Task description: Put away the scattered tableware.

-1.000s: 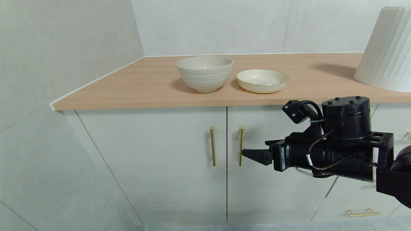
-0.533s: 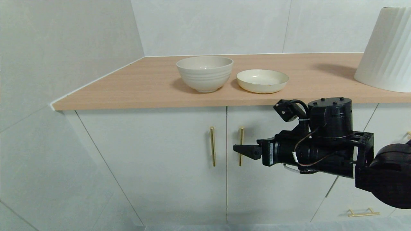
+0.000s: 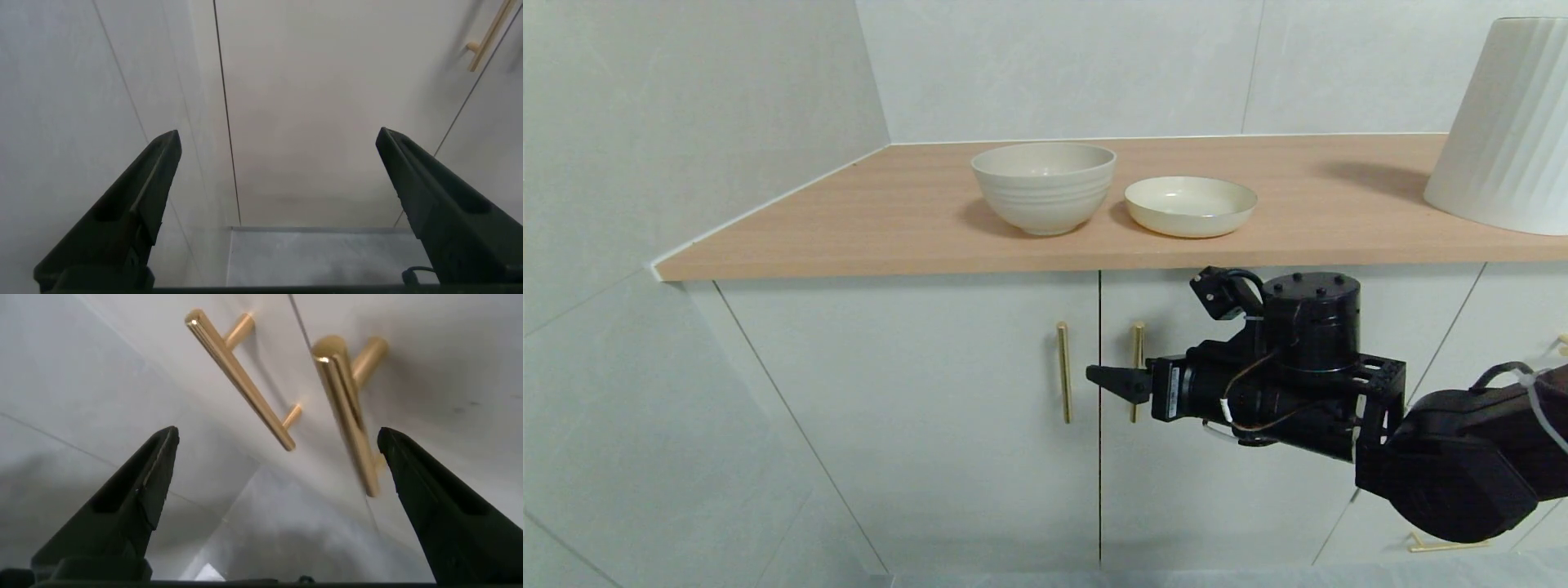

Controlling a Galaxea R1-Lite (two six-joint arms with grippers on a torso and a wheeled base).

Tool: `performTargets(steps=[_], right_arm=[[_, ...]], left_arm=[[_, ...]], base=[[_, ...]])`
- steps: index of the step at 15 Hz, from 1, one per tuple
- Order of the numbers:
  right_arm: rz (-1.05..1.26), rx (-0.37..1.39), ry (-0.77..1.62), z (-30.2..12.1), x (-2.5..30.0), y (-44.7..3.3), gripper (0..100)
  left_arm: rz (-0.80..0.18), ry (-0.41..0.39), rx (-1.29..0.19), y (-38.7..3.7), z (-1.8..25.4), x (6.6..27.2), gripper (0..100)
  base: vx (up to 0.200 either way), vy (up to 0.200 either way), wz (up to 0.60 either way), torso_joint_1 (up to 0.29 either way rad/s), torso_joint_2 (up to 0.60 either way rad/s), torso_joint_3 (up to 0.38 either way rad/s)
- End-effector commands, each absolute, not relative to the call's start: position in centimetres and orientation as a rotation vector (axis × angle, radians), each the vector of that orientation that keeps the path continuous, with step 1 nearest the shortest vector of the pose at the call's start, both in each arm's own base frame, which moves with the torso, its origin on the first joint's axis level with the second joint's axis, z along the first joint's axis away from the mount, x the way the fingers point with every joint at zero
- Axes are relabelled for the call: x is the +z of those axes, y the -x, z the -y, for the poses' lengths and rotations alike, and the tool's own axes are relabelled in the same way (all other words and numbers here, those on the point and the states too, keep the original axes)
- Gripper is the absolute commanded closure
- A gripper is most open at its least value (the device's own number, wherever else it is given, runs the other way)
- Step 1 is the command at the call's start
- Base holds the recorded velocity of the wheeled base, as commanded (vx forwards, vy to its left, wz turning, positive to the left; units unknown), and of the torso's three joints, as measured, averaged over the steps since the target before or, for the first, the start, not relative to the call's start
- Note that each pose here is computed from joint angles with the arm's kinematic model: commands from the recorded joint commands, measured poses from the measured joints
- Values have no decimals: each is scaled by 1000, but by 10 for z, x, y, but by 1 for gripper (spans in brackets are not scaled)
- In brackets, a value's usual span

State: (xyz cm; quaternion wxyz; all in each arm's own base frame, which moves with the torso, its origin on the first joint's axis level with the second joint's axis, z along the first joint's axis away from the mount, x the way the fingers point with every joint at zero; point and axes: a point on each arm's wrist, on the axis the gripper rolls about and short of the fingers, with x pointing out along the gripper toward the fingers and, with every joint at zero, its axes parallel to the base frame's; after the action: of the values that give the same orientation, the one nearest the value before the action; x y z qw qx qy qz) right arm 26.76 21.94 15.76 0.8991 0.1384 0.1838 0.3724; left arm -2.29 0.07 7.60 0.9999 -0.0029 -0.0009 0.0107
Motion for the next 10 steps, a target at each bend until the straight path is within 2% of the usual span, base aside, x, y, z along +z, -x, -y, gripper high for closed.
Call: performTargets(steps=[1, 10], right_arm=[[-383, 777, -291, -225, 151, -270, 0], [-385, 805, -357, -228, 153, -262, 0]], left_arm=[[2, 6, 21, 23, -1, 76, 0], [2, 6, 21, 23, -1, 76, 0]], base=[[0, 0, 0, 0, 0, 0], [0, 0, 0, 0, 0, 0]])
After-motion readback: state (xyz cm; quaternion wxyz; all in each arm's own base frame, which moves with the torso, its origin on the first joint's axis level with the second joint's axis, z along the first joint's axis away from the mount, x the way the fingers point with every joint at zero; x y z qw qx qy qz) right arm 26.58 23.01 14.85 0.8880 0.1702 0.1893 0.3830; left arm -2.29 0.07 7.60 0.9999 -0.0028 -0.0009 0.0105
